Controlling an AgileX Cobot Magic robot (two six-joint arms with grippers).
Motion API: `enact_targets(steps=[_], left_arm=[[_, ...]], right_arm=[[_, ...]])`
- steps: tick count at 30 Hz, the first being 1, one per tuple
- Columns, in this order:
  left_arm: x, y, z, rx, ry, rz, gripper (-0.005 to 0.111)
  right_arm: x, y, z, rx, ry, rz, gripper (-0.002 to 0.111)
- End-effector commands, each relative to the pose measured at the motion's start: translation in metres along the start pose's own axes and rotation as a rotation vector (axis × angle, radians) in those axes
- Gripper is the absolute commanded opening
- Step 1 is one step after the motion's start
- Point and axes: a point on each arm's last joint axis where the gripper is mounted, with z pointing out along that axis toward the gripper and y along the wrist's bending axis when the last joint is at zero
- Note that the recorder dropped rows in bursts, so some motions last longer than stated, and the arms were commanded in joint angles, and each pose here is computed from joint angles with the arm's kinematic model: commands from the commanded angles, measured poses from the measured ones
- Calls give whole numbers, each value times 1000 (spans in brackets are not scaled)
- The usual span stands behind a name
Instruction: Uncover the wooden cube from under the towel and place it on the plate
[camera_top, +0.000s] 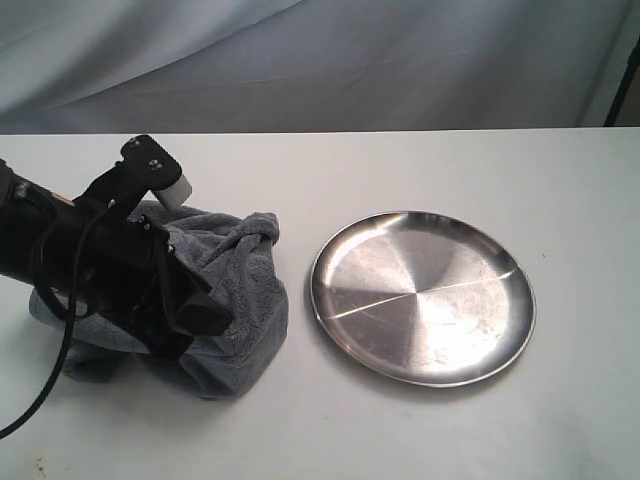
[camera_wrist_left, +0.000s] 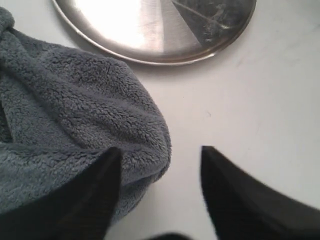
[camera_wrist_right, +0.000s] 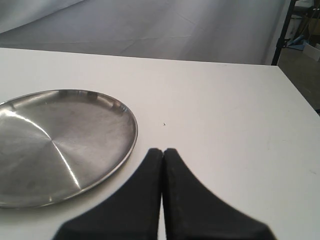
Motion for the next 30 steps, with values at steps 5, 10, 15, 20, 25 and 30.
enact_targets(steps=[5, 10, 15, 20, 25, 30], left_arm=[[-2, 4, 11, 4, -7, -39, 104], [-2, 6, 14, -4, -17, -57, 104], [-3, 7, 13, -5, -20, -44, 104], [-11, 3, 8, 45, -20, 38, 104], [-24, -2, 3, 97, -87, 67, 104], [-33, -2, 2, 106, -183, 14, 104]], right_arm=[[1, 0, 0, -2, -3, 1, 0], [1, 0, 0, -2, -3, 1, 0], [1, 0, 0, -2, -3, 1, 0], [1, 0, 0, -2, -3, 1, 0], [1, 0, 0, -2, -3, 1, 0], [1, 0, 0, -2, -3, 1, 0]])
